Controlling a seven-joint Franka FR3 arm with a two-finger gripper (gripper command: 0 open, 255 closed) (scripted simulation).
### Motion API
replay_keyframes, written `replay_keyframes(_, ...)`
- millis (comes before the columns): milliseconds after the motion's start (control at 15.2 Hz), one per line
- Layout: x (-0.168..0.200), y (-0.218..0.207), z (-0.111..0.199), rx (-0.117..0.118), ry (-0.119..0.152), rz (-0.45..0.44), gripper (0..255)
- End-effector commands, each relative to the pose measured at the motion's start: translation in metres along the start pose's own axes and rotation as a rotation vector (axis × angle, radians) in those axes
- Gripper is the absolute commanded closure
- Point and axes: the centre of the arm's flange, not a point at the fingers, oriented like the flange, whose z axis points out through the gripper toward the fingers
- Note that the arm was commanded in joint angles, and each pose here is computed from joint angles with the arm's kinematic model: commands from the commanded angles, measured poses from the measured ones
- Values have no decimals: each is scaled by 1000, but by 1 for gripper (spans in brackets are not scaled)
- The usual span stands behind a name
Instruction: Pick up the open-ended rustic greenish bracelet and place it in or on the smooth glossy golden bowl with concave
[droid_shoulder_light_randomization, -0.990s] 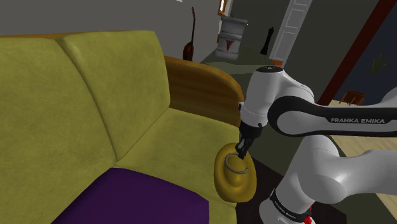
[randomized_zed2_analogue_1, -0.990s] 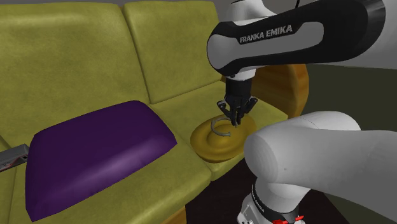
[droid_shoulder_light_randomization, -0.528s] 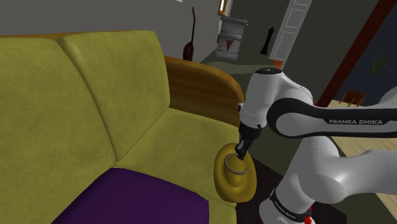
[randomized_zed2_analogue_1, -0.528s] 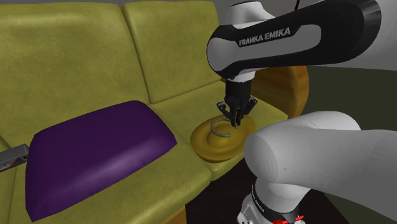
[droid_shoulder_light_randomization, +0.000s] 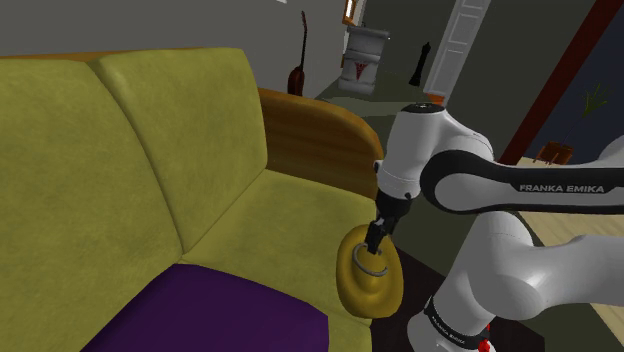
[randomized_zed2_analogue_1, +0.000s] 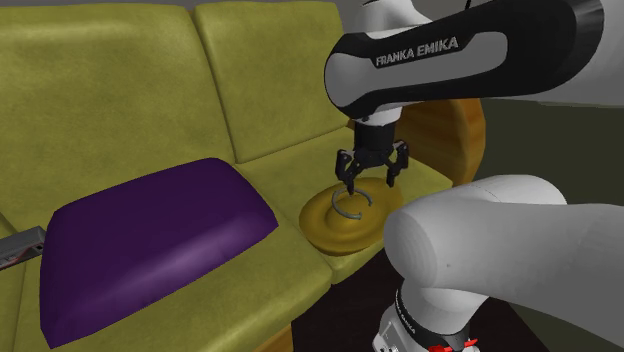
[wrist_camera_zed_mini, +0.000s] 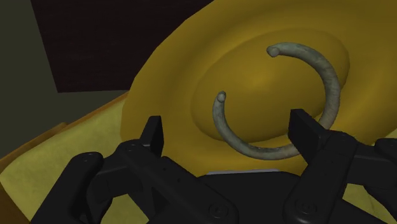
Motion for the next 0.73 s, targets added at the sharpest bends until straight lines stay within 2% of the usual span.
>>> replay_keyframes(0, 0, 0, -20, 0, 0, 0, 0)
replay_keyframes(132, 0, 0, -43, 0, 0, 0, 0)
replay_keyframes(660, 0, 0, -43, 0, 0, 0, 0)
